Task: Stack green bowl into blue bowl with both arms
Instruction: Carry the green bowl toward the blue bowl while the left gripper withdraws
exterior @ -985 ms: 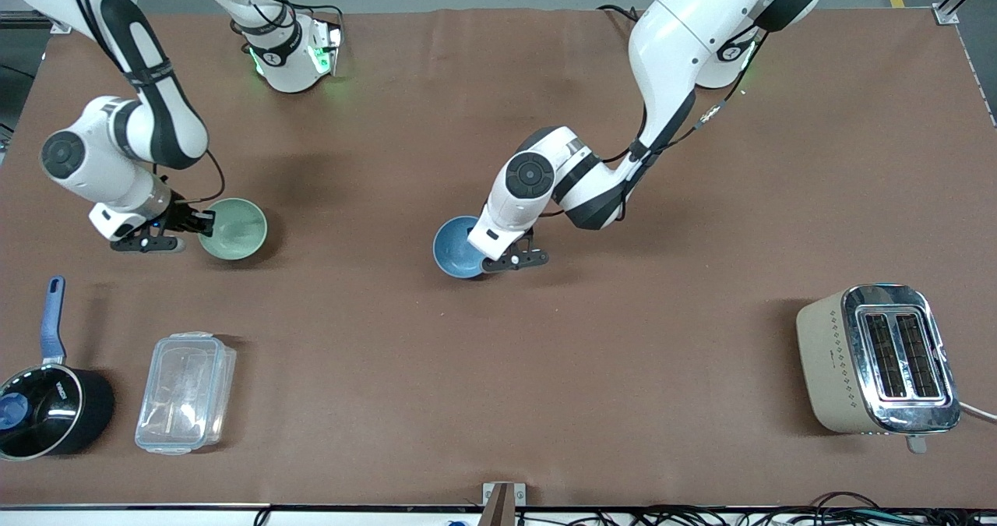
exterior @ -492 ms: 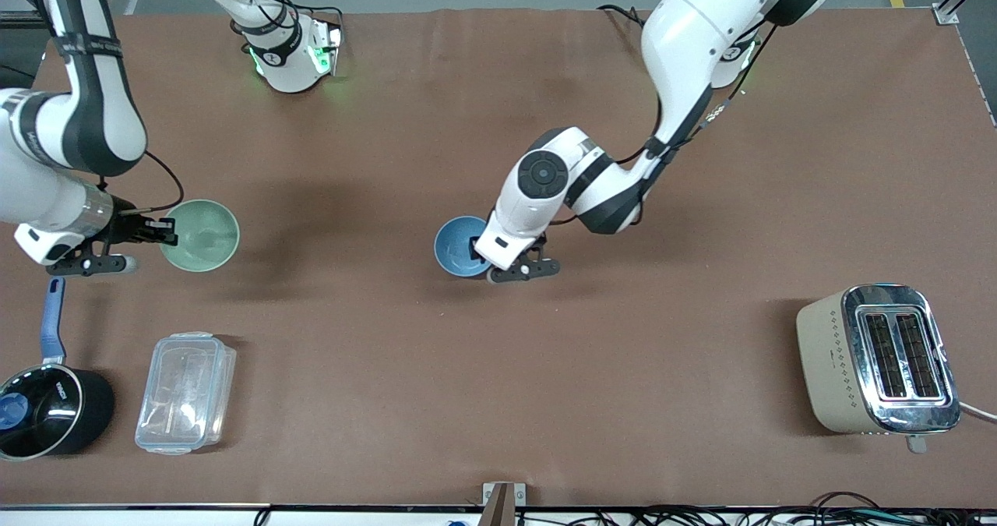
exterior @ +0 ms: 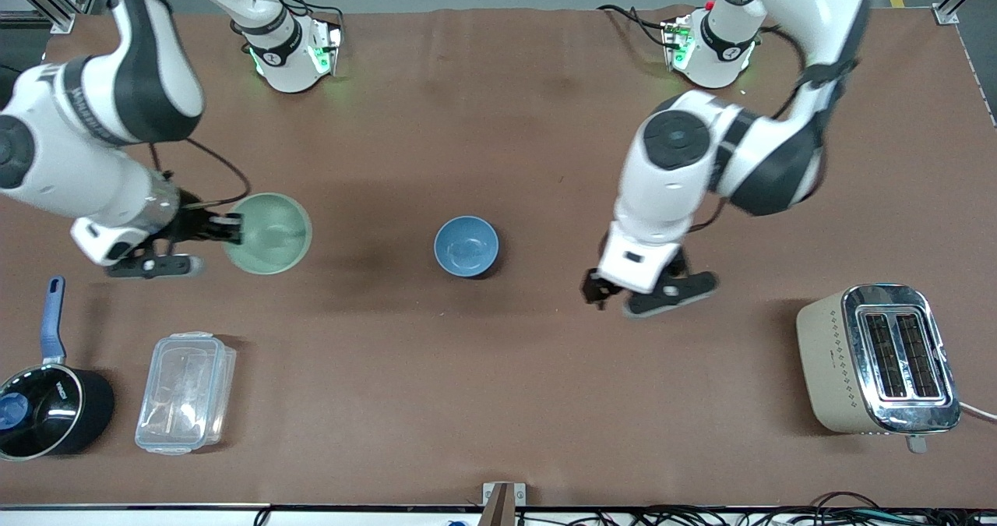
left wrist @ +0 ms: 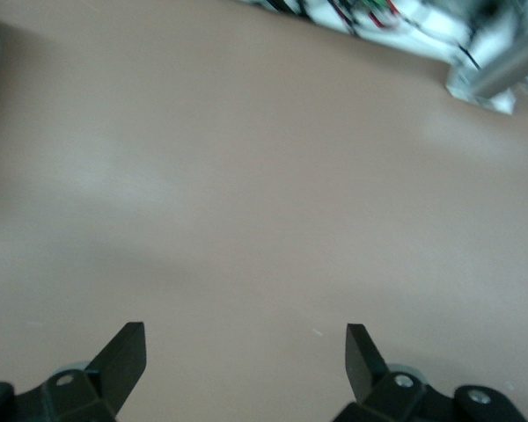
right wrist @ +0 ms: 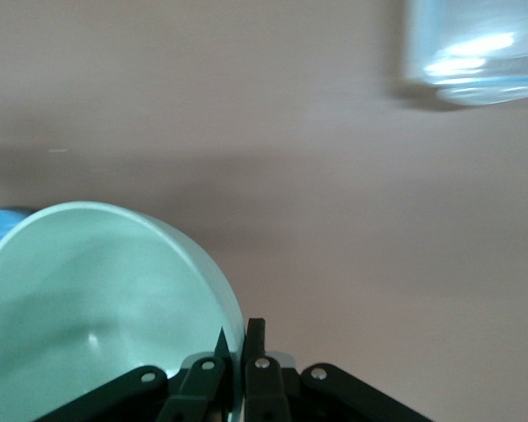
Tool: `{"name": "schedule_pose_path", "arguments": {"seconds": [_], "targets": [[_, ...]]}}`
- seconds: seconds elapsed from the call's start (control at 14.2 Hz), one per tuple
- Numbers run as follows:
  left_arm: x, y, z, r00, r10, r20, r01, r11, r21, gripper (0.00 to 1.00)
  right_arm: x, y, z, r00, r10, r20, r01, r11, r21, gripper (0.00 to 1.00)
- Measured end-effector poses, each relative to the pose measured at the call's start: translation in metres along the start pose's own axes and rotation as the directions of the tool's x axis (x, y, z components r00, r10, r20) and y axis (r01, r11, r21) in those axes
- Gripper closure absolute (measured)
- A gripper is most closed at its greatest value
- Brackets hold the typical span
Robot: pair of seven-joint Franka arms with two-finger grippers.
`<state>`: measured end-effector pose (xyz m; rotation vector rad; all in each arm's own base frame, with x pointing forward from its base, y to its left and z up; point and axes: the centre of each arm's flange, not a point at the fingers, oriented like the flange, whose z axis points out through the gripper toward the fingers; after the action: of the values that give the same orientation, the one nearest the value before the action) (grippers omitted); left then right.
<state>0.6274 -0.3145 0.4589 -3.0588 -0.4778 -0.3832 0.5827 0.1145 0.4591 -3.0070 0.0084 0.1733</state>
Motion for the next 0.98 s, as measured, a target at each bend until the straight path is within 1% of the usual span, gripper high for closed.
{"name": "schedule_pose_path", "arguments": {"seconds": [0.07, 0.21, 0.35, 0.49, 0.63, 0.77, 0.98], "targets": [[0.017, -0.022, -0.016, 1.0, -0.002, -0.012, 0.003, 1.0, 0.014, 0.0, -0.005, -0.031, -0.001, 1.0, 0.014, -0.001, -0.014, 1.0, 0.018, 0.94], [0.047, -0.066, -0.047, 1.0, 0.009, -0.025, -0.008, 0.999, 0.045, 0.0, -0.02, -0.093, -0.005, 1.0, 0.027, -0.008, -0.026, 0.999, 0.033, 0.94], [0.07, -0.107, -0.071, 1.0, 0.024, -0.004, -0.024, 0.998, 0.057, 0.0, -0.039, -0.159, -0.005, 0.999, 0.029, -0.016, -0.028, 0.998, 0.058, 0.94], [0.086, -0.14, -0.088, 1.0, 0.025, 0.015, -0.026, 0.999, 0.042, 0.0, -0.055, -0.216, 0.013, 1.0, 0.013, -0.02, -0.011, 0.996, 0.084, 0.94], [0.095, -0.168, -0.104, 0.999, 0.027, 0.031, -0.028, 0.999, 0.024, 0.0, -0.064, -0.255, 0.051, 0.999, -0.028, -0.016, 0.029, 0.997, 0.078, 0.94], [0.097, -0.188, -0.121, 0.997, 0.063, 0.048, -0.063, 0.998, 0.014, 0.0, -0.066, -0.283, 0.091, 0.998, -0.06, -0.026, 0.062, 0.995, 0.073, 0.94], [0.096, -0.222, -0.141, 0.99, 0.098, 0.101, -0.098, 0.995, -0.007, 0.0, -0.061, -0.299, 0.13, 0.996, -0.077, -0.049, 0.081, 0.994, 0.073, 0.94]]}}
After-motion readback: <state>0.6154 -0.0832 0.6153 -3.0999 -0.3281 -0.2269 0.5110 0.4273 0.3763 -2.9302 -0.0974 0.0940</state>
